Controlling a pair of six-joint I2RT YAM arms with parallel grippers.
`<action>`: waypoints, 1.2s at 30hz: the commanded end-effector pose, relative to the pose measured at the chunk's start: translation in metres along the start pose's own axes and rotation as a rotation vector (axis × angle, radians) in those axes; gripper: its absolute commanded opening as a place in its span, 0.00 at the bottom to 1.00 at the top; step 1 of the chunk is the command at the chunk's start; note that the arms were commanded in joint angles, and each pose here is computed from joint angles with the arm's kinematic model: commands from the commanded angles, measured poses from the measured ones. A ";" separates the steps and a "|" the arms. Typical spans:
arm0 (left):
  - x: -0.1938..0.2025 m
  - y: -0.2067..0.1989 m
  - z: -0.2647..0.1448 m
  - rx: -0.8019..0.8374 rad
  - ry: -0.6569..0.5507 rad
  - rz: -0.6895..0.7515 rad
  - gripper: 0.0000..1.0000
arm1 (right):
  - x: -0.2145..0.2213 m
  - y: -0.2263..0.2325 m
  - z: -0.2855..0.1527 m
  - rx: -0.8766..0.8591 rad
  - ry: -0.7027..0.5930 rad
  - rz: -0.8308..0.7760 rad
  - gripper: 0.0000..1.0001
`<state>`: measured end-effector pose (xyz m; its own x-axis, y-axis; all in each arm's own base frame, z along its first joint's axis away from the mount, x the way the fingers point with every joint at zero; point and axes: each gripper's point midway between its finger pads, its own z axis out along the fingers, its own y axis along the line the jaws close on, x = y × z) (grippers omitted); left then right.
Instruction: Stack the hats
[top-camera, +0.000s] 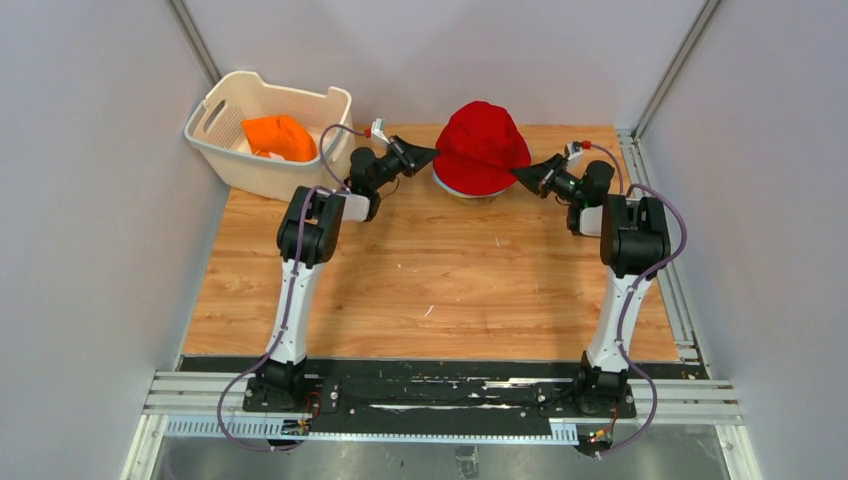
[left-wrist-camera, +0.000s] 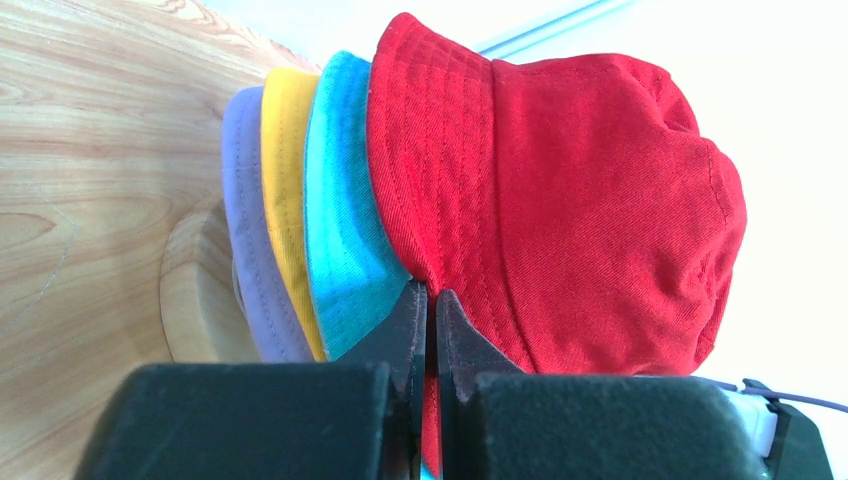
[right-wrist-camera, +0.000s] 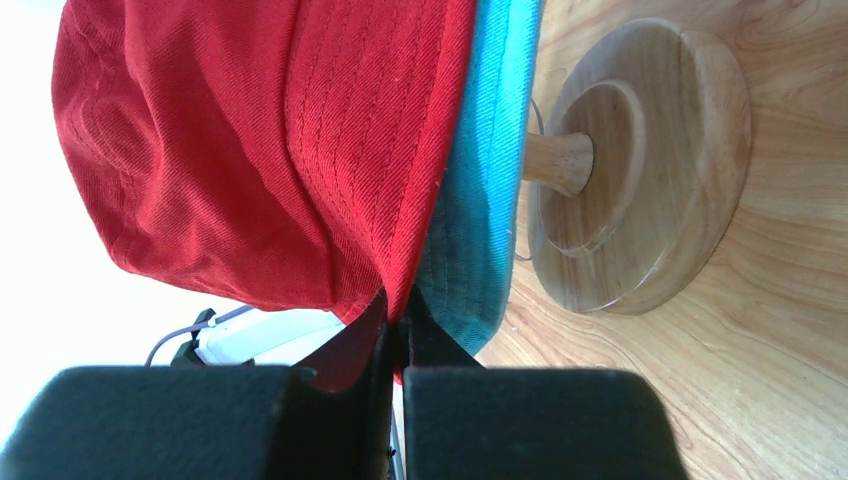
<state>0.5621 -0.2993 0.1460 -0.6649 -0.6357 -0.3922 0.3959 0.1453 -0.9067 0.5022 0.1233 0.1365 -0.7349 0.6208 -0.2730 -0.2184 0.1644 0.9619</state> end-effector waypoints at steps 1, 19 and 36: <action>0.011 0.057 -0.018 -0.155 -0.001 -0.124 0.00 | -0.001 -0.044 -0.008 0.096 -0.010 0.058 0.01; -0.005 0.033 -0.035 -0.352 -0.018 0.021 0.45 | -0.015 0.003 -0.032 0.213 -0.064 -0.150 0.36; 0.006 -0.034 -0.026 -0.551 0.032 0.258 0.50 | -0.050 0.050 -0.082 0.593 -0.169 -0.459 0.49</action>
<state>0.5282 -0.2865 0.1304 -0.6458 -0.5387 -0.5412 0.1116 0.6346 -0.7648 0.4789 0.0497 0.2007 -0.5243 0.5256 -0.6700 -0.0982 0.7443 0.6606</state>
